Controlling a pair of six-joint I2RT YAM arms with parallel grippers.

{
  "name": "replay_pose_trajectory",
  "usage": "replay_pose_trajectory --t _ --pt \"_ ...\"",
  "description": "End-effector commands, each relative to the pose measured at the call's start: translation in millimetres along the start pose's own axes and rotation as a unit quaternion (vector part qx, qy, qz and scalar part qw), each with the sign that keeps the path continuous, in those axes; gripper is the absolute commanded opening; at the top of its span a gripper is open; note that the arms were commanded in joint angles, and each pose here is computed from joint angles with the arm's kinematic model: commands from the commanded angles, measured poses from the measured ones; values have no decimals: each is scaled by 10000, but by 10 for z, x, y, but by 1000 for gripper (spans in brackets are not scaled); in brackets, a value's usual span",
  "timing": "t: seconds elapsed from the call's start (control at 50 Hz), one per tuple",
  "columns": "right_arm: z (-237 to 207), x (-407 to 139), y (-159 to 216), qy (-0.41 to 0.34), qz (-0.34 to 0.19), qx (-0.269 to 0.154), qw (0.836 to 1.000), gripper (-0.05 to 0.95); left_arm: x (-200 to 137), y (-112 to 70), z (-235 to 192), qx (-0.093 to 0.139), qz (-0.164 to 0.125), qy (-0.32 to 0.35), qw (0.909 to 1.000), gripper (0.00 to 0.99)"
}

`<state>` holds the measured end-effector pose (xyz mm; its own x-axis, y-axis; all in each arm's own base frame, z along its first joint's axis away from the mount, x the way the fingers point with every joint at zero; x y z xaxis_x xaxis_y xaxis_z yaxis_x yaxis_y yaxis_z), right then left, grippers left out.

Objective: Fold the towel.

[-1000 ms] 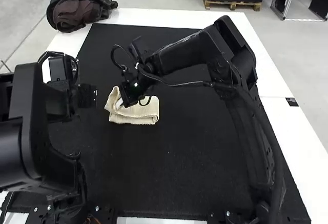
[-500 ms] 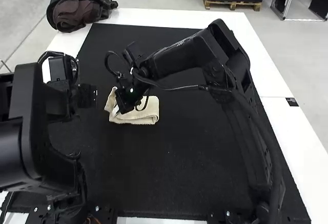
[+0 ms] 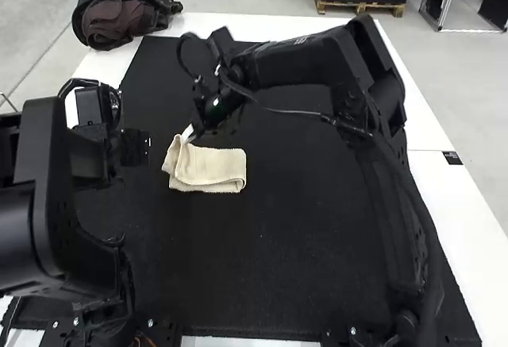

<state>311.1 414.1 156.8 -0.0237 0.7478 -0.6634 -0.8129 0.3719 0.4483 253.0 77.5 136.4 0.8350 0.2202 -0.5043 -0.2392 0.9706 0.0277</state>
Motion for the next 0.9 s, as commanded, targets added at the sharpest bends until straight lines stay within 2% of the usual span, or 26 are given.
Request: replay_pose_trajectory --t 0.0,0.32,0.88 --pt "32 -187 -85 -142 30 -25 9999 -25 2 34 119 -3 74 -166 9998 967" --pt "-202 -8 -236 -206 249 37 9995 -26 1 34 138 -1 69 -212 9998 967" --pt "-344 335 -387 -342 509 205 9979 -26 0 31 166 4 51 -297 9995 967"
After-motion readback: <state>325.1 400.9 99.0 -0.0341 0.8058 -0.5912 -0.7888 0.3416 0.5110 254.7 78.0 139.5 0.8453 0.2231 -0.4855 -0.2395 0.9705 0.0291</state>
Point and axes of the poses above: each hand's point on the last joint's axis, 136 mm out from that joint toward the fingers, its own x axis out along the fingers, its own y axis along the line the jaws close on, z = x × y, the point moved 8 cm from there along -x, back along the fingers, and after that the axes turned 5 degrees about -x, right-handed, at the moved point
